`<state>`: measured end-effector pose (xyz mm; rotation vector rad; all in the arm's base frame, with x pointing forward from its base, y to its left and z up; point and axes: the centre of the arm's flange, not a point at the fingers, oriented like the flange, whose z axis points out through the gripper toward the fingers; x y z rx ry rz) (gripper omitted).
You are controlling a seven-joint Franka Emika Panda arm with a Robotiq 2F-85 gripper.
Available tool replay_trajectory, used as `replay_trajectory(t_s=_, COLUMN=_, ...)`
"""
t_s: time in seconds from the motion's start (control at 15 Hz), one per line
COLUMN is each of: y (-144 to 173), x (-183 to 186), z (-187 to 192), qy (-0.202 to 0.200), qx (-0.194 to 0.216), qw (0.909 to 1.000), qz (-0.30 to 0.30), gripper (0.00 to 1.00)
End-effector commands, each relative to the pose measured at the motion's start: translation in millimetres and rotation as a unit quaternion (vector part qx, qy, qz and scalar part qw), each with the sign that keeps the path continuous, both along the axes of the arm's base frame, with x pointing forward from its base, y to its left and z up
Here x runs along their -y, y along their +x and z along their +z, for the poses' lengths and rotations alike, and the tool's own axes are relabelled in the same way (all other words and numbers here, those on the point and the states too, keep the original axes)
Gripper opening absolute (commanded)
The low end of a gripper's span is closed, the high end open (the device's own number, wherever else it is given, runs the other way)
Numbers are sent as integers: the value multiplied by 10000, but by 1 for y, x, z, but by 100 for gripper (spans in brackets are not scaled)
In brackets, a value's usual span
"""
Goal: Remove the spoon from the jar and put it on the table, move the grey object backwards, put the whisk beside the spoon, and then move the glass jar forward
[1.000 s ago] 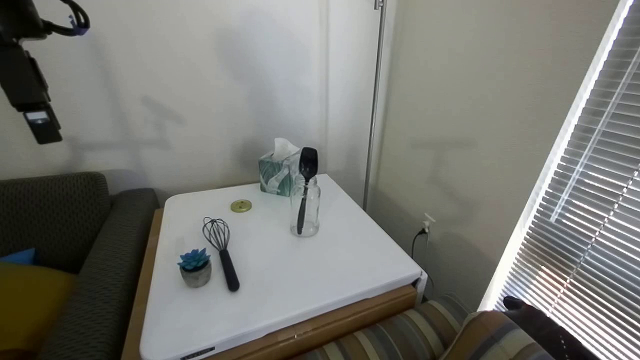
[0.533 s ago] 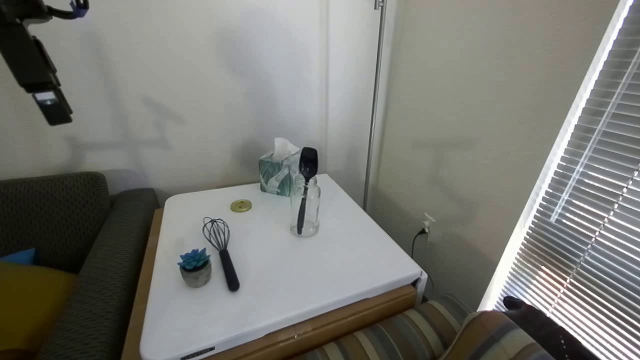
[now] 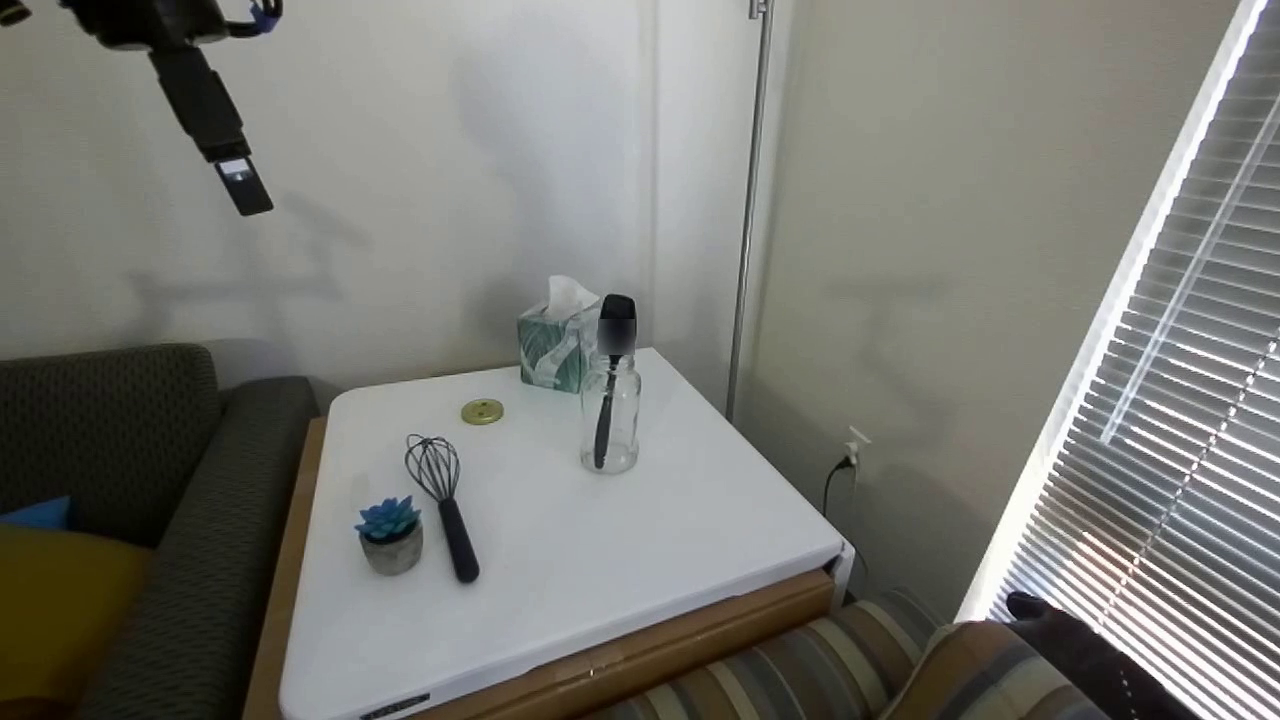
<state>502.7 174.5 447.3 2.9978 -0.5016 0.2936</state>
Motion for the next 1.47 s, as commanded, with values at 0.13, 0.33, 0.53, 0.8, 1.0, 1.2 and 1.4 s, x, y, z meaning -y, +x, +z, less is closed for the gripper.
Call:
replay_trajectory(t_s=0.13, y=12, x=-1, z=-8, qy=55, qx=-55, qw=10000, qz=-21, gripper=100)
replay_trajectory(t_s=0.33, y=12, x=-7, z=-7, qy=-27, qx=-13, qw=10000, qz=21, gripper=100)
replay_trajectory(t_s=0.53, y=32, x=4, z=-14, qy=-172, qx=60, qw=9992, qz=-362, gripper=100)
replay_trajectory(t_s=0.8, y=72, x=47, z=-22, qy=40, qx=-21, qw=9940, qz=-1095, gripper=100)
replay_trajectory(t_s=1.0, y=113, x=77, z=-29, qy=544, qx=-168, qw=9923, qz=-1096, gripper=100)
replay_trajectory(t_s=1.2, y=84, x=74, z=-30, qy=254, qx=-85, qw=9926, qz=-1184, gripper=100)
replay_trajectory(t_s=1.4, y=81, x=64, z=-27, qy=260, qx=-57, qw=9930, qz=-1151, gripper=100)
